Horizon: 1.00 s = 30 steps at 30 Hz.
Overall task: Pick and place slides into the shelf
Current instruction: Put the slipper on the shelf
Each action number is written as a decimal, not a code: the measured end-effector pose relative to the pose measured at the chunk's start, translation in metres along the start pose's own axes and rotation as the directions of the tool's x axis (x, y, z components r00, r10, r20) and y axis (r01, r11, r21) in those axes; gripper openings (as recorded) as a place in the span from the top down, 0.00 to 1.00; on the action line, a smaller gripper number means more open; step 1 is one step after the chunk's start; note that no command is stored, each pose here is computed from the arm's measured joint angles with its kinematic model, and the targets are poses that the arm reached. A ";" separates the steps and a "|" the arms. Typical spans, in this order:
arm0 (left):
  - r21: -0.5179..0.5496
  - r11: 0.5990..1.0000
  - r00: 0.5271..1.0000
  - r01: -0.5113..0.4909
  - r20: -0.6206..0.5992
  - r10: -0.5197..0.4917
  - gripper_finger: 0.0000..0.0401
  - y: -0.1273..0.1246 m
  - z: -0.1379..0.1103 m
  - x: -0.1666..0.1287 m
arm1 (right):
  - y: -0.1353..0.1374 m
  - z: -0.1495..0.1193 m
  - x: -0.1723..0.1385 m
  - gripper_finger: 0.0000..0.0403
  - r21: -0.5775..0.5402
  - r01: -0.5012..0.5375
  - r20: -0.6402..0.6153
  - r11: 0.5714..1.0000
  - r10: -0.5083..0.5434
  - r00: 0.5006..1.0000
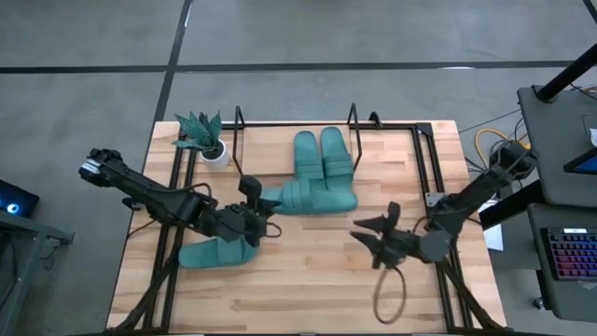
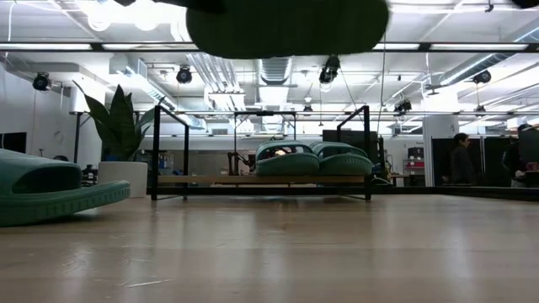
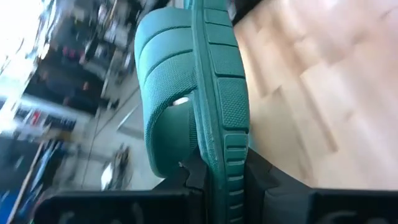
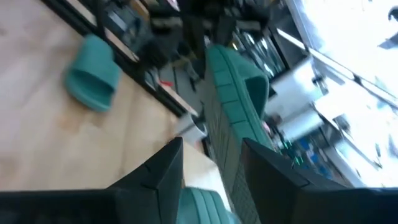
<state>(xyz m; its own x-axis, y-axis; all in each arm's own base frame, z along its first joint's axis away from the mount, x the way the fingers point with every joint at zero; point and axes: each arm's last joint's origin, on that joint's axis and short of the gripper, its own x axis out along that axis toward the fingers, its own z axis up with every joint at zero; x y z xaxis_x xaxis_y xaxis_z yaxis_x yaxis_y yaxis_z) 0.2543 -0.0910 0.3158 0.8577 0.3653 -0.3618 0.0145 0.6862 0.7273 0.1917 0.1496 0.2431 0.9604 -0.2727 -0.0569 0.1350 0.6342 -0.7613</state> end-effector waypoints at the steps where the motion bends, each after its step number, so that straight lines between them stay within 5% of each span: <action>1: 0.006 1.000 0.999 0.008 0.038 -0.008 0.94 -0.003 -0.003 0.001 | 0.000 0.000 -0.006 0.62 -0.009 -0.013 0.017 1.000 0.013 1.000; 12: 0.056 0.998 0.937 -0.043 0.349 0.021 0.94 -0.027 -0.038 -0.002 | -0.003 0.002 -0.041 0.63 0.018 -0.079 0.135 0.997 0.076 0.988; 30: 0.064 0.998 0.919 0.005 0.393 -0.030 0.94 -0.047 -0.044 0.012 | 0.004 -0.001 -0.036 0.48 -0.062 -0.080 0.118 0.995 0.087 0.989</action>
<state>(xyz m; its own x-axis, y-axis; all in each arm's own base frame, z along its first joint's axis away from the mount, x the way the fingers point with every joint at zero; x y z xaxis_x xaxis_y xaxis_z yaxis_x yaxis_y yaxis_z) 0.2414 -0.0910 0.2516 0.9898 0.0678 -0.1251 0.0520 0.6462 0.7614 0.1577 0.1618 0.2414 0.9905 -0.1293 -0.0464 0.0422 0.6079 -0.7929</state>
